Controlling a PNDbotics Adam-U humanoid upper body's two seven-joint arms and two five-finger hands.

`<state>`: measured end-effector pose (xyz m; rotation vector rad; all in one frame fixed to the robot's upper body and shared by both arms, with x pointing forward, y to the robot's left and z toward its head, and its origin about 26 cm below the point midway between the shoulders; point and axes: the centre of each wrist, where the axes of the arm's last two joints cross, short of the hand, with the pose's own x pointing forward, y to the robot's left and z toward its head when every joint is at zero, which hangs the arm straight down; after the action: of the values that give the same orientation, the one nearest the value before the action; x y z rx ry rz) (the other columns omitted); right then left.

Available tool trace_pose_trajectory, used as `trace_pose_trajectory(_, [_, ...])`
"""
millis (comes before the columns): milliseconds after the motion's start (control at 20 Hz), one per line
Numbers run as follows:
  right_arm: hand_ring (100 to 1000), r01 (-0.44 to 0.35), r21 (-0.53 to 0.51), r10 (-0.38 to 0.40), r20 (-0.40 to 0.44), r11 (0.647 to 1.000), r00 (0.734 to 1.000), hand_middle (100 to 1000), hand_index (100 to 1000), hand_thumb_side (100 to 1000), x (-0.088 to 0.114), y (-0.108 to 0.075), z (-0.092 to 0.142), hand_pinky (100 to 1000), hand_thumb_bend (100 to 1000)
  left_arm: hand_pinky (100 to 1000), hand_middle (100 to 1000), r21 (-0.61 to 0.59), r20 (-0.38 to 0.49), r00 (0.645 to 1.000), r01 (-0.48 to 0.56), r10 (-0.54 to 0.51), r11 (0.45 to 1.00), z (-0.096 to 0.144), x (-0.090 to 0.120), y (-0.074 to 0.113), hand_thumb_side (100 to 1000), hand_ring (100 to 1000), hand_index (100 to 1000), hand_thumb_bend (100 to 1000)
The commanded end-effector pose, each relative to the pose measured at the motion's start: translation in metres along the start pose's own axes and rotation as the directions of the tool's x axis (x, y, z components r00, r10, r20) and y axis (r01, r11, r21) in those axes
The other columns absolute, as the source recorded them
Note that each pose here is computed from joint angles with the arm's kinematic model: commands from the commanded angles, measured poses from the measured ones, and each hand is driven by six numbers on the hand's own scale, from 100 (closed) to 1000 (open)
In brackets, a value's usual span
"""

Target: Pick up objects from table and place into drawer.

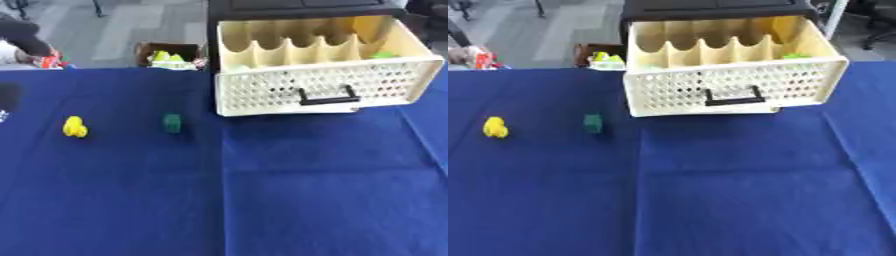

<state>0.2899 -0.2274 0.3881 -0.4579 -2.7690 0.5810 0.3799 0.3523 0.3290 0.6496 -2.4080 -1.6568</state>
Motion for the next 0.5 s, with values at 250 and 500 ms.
trace_pose_trajectory(250, [329, 0.01, -0.024, -0.009, 0.036, 1.0, 0.999, 314, 753, 694, 0.008, -0.006, -0.006, 757, 100, 699, 749, -0.279, 0.122, 0.991, 0.092, -0.06, 0.956, -0.015, -0.022, 0.004, 670, 780, 980, 100])
trace_pose_trajectory(500, [328, 0.018, -0.029, -0.017, 0.037, 0.999, 0.999, 314, 751, 696, 0.008, -0.005, -0.006, 761, 100, 729, 759, -0.352, 0.081, 0.994, 0.096, -0.072, 0.931, -0.026, -0.037, 0.003, 812, 796, 909, 100])
